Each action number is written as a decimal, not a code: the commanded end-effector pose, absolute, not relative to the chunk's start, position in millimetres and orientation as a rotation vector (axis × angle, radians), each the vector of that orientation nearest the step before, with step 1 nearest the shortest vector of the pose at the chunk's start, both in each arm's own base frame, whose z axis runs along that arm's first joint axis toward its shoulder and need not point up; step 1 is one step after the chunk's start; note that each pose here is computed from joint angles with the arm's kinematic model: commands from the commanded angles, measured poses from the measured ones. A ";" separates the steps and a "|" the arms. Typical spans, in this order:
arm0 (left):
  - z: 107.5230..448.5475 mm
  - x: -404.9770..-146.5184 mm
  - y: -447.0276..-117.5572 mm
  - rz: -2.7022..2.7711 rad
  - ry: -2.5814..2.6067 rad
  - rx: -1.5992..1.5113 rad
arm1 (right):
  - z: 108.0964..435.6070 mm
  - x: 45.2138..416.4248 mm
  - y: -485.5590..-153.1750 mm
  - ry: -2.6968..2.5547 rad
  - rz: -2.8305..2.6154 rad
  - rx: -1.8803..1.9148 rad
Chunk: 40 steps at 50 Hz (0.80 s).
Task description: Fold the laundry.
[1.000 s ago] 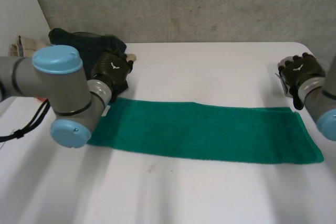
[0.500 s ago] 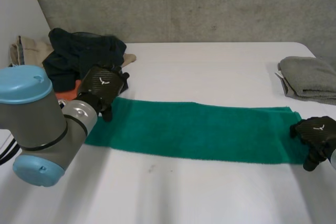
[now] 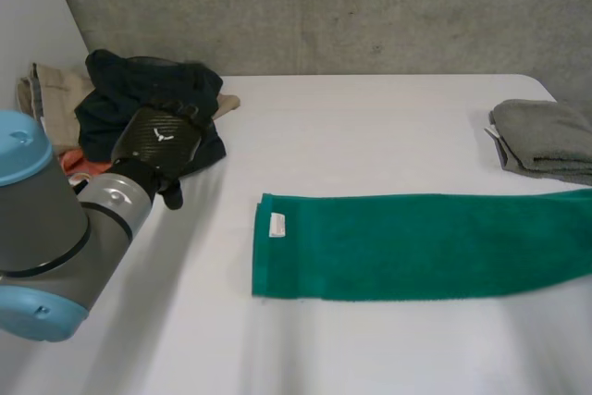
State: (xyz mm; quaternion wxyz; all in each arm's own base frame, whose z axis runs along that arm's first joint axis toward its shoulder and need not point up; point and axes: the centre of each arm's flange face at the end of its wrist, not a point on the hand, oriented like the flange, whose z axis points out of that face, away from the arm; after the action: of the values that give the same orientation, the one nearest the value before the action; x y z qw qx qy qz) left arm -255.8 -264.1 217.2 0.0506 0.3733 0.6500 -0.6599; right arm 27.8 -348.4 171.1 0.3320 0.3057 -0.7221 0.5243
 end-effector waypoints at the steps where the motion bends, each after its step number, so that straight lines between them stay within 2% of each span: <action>1: 222.4 -251.2 -259.9 -2.023 1.976 1.123 | 202.1 154.2 -327.6 -1.665 1.761 1.123; 4: 222.5 -251.0 -259.5 -2.023 1.976 1.123 | 211.0 196.4 -307.3 -1.554 1.910 1.247; 5: 222.1 -250.7 -259.0 -2.021 1.979 1.121 | 213.2 225.4 -288.4 -1.483 2.001 1.346; 8: 222.3 -251.0 -257.3 -2.024 1.981 1.122 | 210.1 268.2 -252.4 -1.376 2.121 1.522; 9: 221.6 -251.1 -256.1 -2.022 1.985 1.124 | 204.7 292.4 -226.8 -1.310 2.188 1.643; 12: 217.8 -252.0 -252.4 -2.016 2.002 1.134 | 177.8 330.0 -181.3 -1.230 2.247 1.872; 16: 214.3 -252.3 -250.3 -2.010 2.025 1.136 | 144.4 350.0 -147.6 -1.209 2.170 2.063; 23: 211.4 -252.1 -249.4 -2.004 2.036 1.139 | 133.6 343.2 -155.2 -1.376 2.031 2.021; 28: 214.7 -256.0 -248.3 -2.023 2.022 1.149 | 181.8 318.3 -182.0 -1.602 2.185 1.711; 31: 216.6 -258.0 -247.8 -2.034 2.014 1.153 | 193.9 300.0 -192.4 -1.796 2.245 1.548; 35: 218.2 -260.1 -247.5 -2.052 2.002 1.153 | 186.0 278.4 -195.0 -2.138 2.147 1.431; 40: 215.3 -266.8 -242.9 -2.067 1.994 1.180 | 152.9 236.6 -210.0 -2.350 1.835 1.357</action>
State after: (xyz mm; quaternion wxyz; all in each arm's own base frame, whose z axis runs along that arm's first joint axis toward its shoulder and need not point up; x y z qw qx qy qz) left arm -261.1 -246.7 217.4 0.0248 0.3744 0.6473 -0.6635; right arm 275.4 -197.8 182.2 -0.0873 0.4358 -0.6332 0.6336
